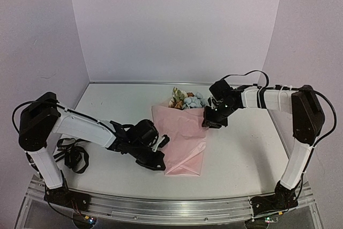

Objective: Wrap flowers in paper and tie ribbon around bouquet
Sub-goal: Press the fold line of the folded wrapping paper.

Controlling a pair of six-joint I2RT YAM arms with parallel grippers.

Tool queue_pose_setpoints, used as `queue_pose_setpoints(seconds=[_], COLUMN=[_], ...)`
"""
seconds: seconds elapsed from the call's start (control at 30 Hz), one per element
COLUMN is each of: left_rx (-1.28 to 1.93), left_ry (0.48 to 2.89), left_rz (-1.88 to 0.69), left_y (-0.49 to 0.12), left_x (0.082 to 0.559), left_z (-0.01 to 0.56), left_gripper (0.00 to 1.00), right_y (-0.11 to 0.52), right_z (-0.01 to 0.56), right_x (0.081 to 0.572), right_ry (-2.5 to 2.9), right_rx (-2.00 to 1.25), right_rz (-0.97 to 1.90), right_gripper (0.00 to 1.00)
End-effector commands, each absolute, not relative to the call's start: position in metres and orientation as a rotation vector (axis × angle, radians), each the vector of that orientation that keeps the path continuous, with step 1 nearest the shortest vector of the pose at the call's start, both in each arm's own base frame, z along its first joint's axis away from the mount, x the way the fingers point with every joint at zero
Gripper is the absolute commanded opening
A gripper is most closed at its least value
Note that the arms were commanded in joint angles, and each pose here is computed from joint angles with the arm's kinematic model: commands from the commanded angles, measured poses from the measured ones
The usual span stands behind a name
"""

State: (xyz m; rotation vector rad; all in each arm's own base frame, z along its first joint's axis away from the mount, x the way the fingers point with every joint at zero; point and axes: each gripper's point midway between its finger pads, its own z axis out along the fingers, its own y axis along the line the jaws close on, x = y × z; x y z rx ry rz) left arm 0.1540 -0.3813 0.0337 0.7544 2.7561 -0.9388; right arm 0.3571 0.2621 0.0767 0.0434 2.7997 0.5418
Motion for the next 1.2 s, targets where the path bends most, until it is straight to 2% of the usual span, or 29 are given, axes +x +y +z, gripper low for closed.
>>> queue_pose_setpoints(seconds=[0.0, 0.1, 0.4, 0.6, 0.83, 1.17], left_rx=[0.801, 0.82, 0.869, 0.888, 0.883, 0.882], left_ry=[2.68, 2.683, 2.678, 2.692, 2.697, 2.703], left_rz=[-0.945, -0.972, -1.028, -1.041, -1.042, -1.044], left_y=[-0.397, -0.406, -0.422, -0.426, -0.426, -0.426], left_x=[0.165, 0.165, 0.161, 0.154, 0.154, 0.153], left_z=[0.051, 0.043, 0.04, 0.034, 0.03, 0.025], left_gripper=[0.02, 0.01, 0.01, 0.0, 0.0, 0.0], right_y=[0.258, 0.25, 0.242, 0.284, 0.326, 0.354], right_z=[0.092, 0.105, 0.128, 0.12, 0.082, 0.055], right_x=[0.349, 0.334, 0.284, 0.273, 0.277, 0.255], right_ry=[2.819, 2.838, 2.83, 2.856, 2.902, 2.912], right_rx=[0.049, 0.067, 0.07, 0.023, 0.125, 0.175], right_rz=[0.547, 0.546, 0.604, 0.752, 0.899, 0.963], right_gripper=[0.3, 0.36, 0.4, 0.28, 0.15, 0.12])
